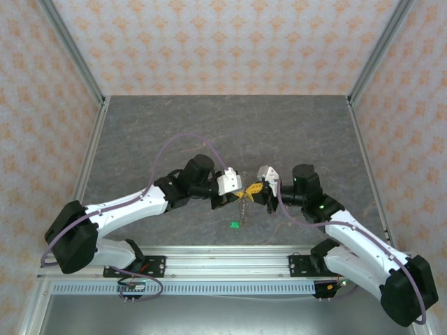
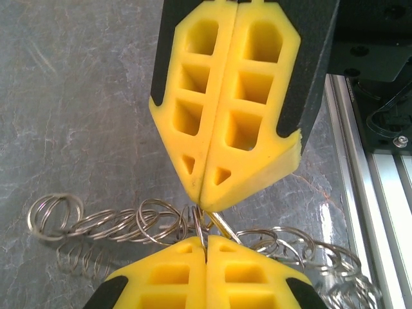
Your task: Put the keys on the keyring
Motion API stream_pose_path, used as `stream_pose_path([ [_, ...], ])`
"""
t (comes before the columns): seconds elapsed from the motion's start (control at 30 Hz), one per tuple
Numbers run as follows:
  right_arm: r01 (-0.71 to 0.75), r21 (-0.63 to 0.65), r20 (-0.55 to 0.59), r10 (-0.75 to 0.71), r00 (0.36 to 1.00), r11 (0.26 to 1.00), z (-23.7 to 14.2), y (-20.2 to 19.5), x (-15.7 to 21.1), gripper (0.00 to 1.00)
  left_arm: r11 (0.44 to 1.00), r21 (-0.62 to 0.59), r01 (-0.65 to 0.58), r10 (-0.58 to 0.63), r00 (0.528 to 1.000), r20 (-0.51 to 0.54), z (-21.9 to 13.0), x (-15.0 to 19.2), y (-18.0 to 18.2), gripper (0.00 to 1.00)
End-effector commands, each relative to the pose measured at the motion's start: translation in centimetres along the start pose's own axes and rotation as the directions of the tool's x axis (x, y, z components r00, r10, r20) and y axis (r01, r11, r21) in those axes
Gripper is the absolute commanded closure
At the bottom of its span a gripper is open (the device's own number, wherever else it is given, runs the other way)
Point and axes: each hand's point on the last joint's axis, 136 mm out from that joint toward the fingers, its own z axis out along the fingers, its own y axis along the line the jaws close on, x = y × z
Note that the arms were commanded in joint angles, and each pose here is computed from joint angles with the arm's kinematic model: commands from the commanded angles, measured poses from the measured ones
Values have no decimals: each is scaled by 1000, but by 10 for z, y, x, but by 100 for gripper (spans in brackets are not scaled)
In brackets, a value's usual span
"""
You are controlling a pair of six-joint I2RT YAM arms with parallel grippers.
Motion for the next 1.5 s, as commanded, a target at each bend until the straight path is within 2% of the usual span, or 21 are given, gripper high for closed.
stream_pose_path([
  [0.0, 47, -18, 63, -46, 997, 999, -3, 2, -25, 100, 999, 18, -49, 48, 998, 44, -7, -21, -4, 100],
  [0.47, 49, -32, 76, -46, 996, 998, 0, 2, -28, 100, 999, 23, -46, 45, 998, 35, -6, -19, -3, 100],
  [0.73, 6, 26, 66, -8, 998, 1000, 0, -9, -28, 100, 998, 33, -56, 56, 998, 25, -6, -18, -5, 100],
  [0.97, -37, 106, -54, 43, 998, 994, 2, -23, -1, 100, 997, 16, -72, 71, 996, 50, -12, -24, -5, 100],
  [1.27, -43, 89, -51, 47, 998, 995, 4, -21, 2, 100, 997, 23, -68, 67, 997, 48, -10, -22, -6, 100],
  [1.4, -65, 134, -64, 74, 995, 989, 4, -29, 5, 100, 998, 13, -67, 66, 996, 59, -12, -24, -5, 100],
  [1.43, -57, 132, -77, 68, 995, 990, 4, -29, 9, 99, 998, 13, -66, 65, 996, 62, -11, -24, -5, 100],
  [1.47, -53, 131, -82, 64, 995, 990, 4, -29, 11, 93, 998, 8, -64, 63, 996, 65, -11, -25, -4, 100],
])
